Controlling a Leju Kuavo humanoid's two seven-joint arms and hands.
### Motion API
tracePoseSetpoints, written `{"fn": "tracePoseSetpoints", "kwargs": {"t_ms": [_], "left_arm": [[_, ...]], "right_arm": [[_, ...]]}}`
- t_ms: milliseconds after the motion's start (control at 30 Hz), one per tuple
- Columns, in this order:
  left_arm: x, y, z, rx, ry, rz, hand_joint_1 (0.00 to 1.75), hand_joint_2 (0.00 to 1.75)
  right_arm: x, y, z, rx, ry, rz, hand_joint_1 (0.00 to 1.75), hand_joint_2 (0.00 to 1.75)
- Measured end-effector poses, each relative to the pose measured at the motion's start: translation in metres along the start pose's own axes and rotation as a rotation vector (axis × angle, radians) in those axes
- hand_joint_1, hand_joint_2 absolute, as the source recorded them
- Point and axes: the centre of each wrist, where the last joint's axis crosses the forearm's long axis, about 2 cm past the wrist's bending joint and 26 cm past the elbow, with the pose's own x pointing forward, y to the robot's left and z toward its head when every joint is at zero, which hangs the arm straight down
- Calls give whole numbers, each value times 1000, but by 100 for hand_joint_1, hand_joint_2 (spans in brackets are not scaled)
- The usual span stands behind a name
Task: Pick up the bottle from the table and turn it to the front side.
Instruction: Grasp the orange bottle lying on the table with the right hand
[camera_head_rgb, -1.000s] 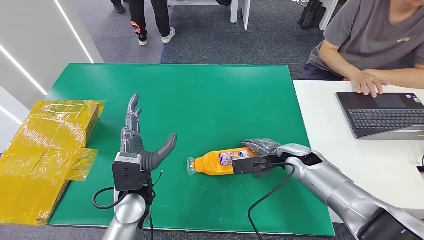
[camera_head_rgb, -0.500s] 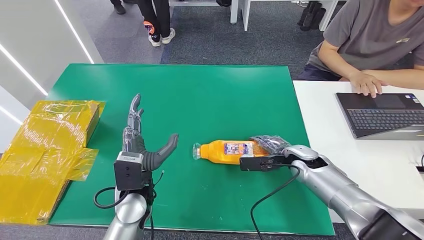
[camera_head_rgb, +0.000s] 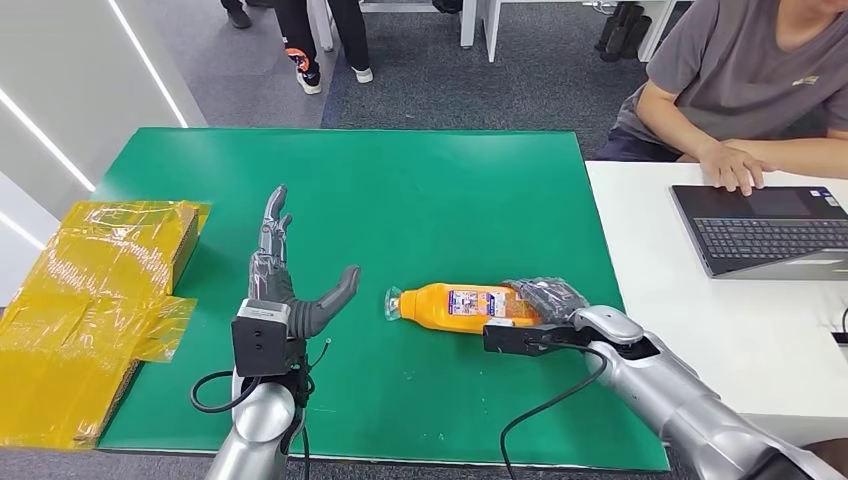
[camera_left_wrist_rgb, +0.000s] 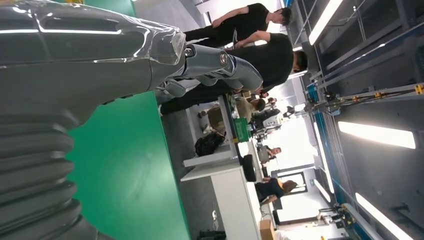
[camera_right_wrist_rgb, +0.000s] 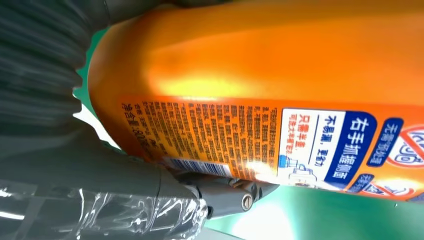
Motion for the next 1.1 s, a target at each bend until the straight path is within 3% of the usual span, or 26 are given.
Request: {"fn": "tracePoseSetpoints", "kwargs": {"t_ms": [267, 733, 1100], "left_arm": [[0, -1, 0, 2, -1, 1, 0, 175], [1, -5, -1, 30, -10, 5, 0, 175], [1, -8, -7, 17, -27, 11, 0, 175]], "right_arm": [[10, 11, 2, -117, -4, -22, 175, 175], [50, 12, 10, -824, -18, -146, 175, 175], [63, 14, 18, -924, -39, -197, 175, 175]]}}
